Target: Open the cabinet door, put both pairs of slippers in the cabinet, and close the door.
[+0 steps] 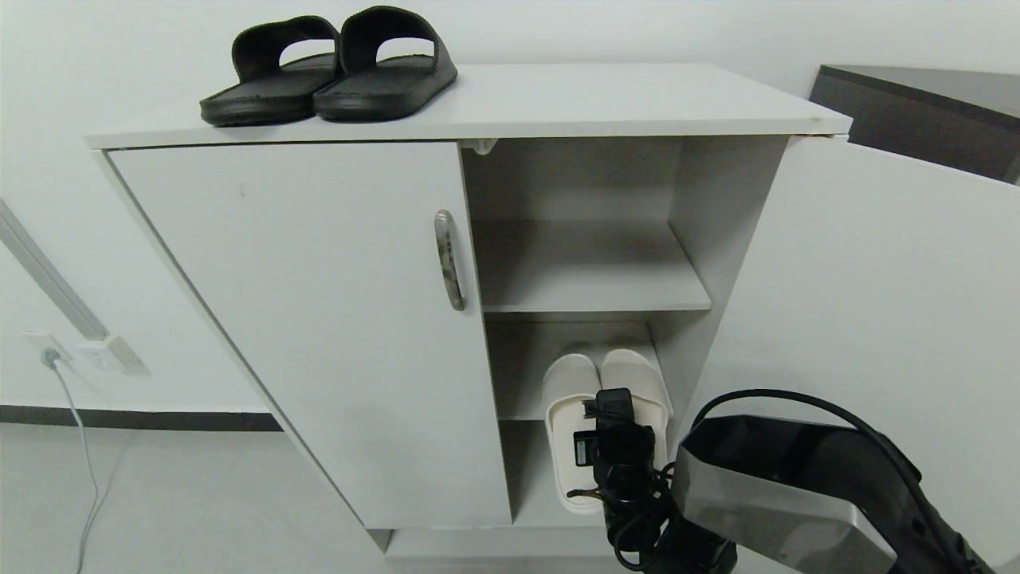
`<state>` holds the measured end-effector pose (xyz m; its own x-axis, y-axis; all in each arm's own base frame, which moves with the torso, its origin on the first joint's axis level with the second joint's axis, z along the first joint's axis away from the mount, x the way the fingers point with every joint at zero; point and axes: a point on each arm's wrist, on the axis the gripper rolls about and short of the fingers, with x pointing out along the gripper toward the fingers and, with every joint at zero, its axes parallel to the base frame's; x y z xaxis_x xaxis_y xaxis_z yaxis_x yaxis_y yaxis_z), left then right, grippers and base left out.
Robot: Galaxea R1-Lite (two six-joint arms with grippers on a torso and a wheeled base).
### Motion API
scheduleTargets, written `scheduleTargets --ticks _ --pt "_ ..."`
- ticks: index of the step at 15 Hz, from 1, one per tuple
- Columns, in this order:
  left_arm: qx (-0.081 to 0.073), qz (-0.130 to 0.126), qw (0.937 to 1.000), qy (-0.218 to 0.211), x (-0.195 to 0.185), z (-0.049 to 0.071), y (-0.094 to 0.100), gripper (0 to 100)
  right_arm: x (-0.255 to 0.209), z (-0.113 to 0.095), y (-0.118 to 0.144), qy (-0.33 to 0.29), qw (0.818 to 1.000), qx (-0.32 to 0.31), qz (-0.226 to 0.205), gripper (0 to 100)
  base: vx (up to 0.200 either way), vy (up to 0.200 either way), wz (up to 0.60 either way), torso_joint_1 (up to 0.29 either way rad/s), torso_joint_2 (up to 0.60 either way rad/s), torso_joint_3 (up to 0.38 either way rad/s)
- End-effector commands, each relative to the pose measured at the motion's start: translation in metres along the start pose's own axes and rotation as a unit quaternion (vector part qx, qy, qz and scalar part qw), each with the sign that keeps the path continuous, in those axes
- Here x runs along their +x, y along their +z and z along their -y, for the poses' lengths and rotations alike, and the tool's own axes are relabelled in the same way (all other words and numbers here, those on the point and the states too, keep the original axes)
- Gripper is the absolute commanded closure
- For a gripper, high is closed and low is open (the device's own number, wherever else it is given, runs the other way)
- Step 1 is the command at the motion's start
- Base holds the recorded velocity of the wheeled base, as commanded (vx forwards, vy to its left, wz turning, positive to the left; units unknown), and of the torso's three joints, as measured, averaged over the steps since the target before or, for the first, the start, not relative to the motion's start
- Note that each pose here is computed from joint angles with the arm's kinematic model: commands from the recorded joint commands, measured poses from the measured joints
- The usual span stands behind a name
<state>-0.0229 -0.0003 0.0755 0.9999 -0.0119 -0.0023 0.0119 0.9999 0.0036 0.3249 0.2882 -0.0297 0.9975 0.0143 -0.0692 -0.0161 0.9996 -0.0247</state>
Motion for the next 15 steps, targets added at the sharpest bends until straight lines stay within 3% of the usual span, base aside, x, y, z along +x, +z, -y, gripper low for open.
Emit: scheduleTargets --ticks 1,15 --pt "0.0 0.0 1.0 0.0 0.0 0.0 0.0 100 0.007 0.002 0.004 -0.005 1.0 0.007 0.007 100 0.0 0.0 0.0 0.0 0.0 0.0" --pt "0.0 0.0 1.0 0.001 0.0 0.0 0.0 100 0.076 -0.013 0.031 -0.004 1.0 0.006 -0.019 100 0.0 0.0 0.0 0.0 0.0 0.0"
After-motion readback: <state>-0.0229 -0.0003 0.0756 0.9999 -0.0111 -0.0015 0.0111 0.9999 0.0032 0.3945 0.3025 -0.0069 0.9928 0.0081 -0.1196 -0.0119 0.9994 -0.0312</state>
